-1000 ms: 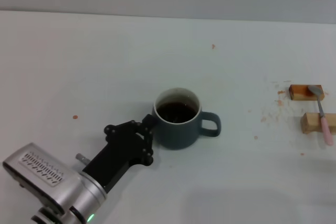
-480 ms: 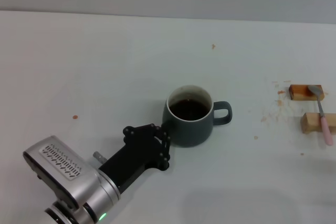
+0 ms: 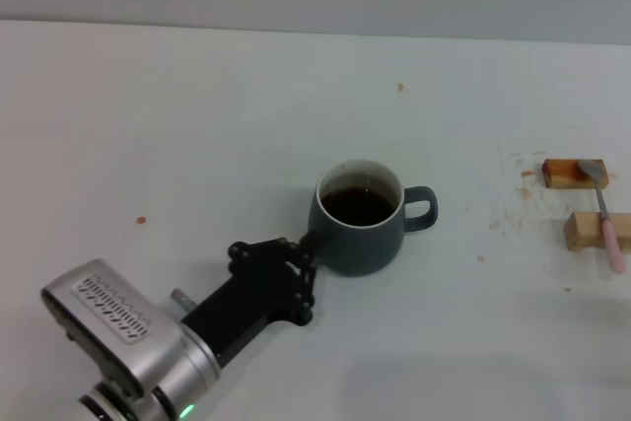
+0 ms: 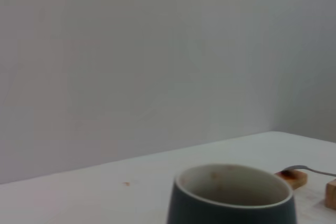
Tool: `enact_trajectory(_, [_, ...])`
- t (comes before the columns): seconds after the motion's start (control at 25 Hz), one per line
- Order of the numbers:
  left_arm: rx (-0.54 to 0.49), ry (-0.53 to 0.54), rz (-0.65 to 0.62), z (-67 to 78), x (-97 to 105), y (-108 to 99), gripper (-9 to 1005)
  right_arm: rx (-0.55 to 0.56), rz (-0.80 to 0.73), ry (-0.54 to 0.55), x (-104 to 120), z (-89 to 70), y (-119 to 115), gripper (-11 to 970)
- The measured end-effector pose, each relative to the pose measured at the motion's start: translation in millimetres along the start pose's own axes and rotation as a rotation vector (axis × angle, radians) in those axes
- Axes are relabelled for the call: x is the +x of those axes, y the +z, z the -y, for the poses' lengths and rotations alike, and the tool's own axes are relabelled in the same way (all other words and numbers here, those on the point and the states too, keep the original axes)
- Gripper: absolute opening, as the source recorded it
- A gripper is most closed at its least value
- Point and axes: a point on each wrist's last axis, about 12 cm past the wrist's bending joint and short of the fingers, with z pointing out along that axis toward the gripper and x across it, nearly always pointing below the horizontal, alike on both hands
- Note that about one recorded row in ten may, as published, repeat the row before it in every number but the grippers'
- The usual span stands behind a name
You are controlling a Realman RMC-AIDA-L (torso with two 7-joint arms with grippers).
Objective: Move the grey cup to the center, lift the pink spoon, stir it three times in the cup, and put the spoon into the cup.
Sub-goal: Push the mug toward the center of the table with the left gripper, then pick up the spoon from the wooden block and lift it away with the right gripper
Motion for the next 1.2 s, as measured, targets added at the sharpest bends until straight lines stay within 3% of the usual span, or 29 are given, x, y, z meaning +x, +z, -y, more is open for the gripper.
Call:
enact_trajectory(0.2, [-0.03,0.01,-0.01,-6.1,4,-9,-2,-0.005,-0.008,0.011,0,-2.8,-3,817])
enact_trajectory(0.28, [-0.102,0.016,-0.007,-19.2,8,-20,-2,-0.007,-0.01,0.016,0,-3.7,-4,817])
enact_trajectory(0.68, [-0.101,0.018,0.022,-19.7,3,-15,-2,-0.038,-0.027,0.041,1,-12.1,-8,816])
enact_trajectory(0.88, [-0.145,0.029,0.023,-29.3,2,-17,-2,-0.08,-0.063,0.064,3,-20.9,-15,817])
enact_trajectory(0.92, [-0.19,0.035,0.026,-37.7,3,-22,-2,-0.089,-0.083,0.07,5,-22.8,-19,817])
enact_trajectory(1.2, [-0.204,0.052,0.02,-43.0,5,-26,-2,-0.103,-0.158,0.071,13,-25.1,-22,816])
